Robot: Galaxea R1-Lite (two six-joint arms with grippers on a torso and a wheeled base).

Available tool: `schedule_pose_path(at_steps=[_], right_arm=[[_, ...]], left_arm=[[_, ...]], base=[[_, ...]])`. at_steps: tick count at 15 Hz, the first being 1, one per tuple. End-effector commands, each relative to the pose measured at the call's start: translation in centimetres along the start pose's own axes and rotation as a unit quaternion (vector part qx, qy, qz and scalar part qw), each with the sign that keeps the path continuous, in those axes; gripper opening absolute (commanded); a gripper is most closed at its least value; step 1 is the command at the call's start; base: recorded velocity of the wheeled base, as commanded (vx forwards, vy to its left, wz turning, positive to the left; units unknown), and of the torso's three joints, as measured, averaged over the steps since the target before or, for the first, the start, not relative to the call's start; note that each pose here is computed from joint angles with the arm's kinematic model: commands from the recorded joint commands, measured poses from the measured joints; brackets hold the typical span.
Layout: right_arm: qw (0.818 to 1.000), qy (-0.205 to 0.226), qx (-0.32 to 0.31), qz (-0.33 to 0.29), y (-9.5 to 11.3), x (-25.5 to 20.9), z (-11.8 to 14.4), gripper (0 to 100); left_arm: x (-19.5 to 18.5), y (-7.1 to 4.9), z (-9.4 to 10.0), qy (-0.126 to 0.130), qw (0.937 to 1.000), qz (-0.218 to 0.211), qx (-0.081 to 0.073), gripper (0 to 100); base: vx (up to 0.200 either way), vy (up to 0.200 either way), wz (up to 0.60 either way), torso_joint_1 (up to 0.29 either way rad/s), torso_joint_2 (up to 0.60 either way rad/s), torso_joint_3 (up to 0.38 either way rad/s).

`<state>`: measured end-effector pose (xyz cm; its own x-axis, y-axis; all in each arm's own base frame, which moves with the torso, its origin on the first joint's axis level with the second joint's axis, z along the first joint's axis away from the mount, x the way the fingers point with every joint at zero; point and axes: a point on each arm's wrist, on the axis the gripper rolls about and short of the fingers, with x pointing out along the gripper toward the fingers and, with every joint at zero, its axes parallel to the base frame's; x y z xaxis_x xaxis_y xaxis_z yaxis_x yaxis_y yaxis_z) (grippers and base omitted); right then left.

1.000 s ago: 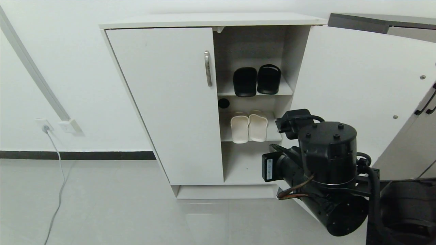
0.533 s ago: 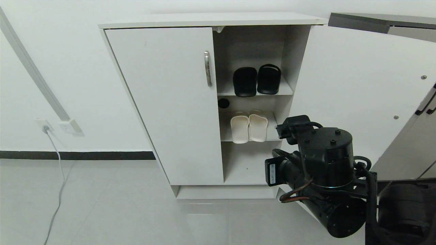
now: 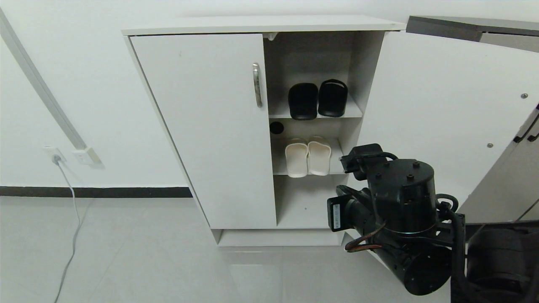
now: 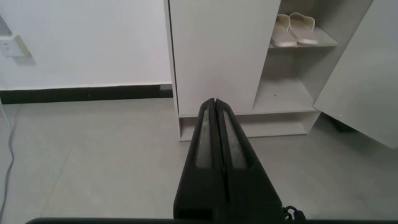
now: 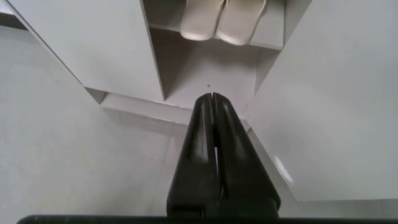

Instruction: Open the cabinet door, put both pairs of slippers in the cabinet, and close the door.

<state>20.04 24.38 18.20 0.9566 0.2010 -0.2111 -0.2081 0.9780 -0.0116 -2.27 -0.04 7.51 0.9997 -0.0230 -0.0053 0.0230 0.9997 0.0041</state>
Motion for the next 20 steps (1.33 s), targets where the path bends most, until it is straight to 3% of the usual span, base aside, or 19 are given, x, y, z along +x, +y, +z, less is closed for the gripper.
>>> schedule_pose_path(at_steps=[1, 9, 20], right_arm=[[1.0, 0.001, -0.001, 0.0, 0.05, 0.04, -0.08, 0], [1.0, 0.002, -0.003, 0.0, 0.07, 0.07, -0.12, 0], [1.0, 0.002, -0.003, -0.002, 0.01, 0.1, -0.16, 0]], left_arm=[[0.01, 0.0, 0.01, 0.0, 1.0, 0.0, 0.0, 0], [0.01, 0.0, -0.01, 0.001, 1.0, 0.0, 0.0, 0], [0.01, 0.0, 0.01, 0.0, 1.0, 0.0, 0.0, 0]], base=[[0.0, 0.0, 0.0, 0.0, 0.0, 0.0], [0.0, 0.0, 0.0, 0.026, -0.35, -0.329], [0.0, 0.0, 0.0, 0.139, -0.47, -0.338]])
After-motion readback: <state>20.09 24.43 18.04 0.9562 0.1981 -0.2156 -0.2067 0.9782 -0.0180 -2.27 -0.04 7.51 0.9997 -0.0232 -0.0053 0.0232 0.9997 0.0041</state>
